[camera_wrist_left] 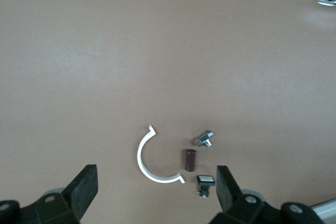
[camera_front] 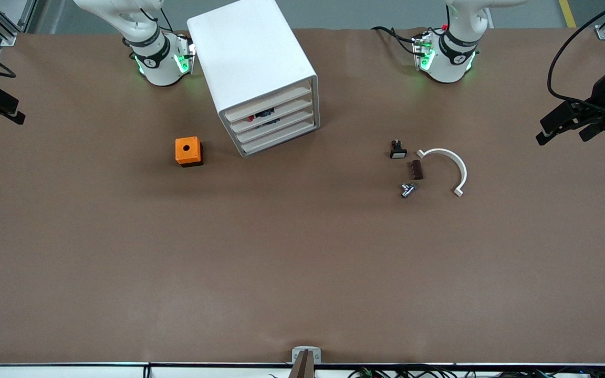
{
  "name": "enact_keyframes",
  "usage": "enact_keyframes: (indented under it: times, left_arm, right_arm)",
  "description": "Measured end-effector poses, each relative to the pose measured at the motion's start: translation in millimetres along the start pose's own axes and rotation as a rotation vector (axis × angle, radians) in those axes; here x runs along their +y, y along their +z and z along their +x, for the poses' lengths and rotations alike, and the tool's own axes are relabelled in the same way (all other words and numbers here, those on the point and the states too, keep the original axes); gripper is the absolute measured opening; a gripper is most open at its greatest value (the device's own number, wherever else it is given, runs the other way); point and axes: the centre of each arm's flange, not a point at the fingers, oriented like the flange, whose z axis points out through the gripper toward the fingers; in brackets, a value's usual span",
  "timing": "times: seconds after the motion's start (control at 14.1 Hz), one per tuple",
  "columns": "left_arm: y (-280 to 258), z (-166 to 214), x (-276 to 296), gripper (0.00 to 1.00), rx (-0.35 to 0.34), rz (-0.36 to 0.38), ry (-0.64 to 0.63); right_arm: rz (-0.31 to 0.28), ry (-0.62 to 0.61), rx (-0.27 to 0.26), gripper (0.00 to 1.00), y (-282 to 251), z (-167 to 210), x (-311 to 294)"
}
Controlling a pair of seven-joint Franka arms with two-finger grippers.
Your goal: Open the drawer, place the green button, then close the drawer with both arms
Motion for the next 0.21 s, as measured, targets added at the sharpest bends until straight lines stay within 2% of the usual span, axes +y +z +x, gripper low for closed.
enact_keyframes:
  times: [0.21]
  left_arm:
    - [-3.8, -0.8, -0.3, 1.00, -0.005, 0.008, 0.002]
  right_arm:
    - [0.019, -0.001, 0.019, 1.00, -3.6, -0.1, -1.6]
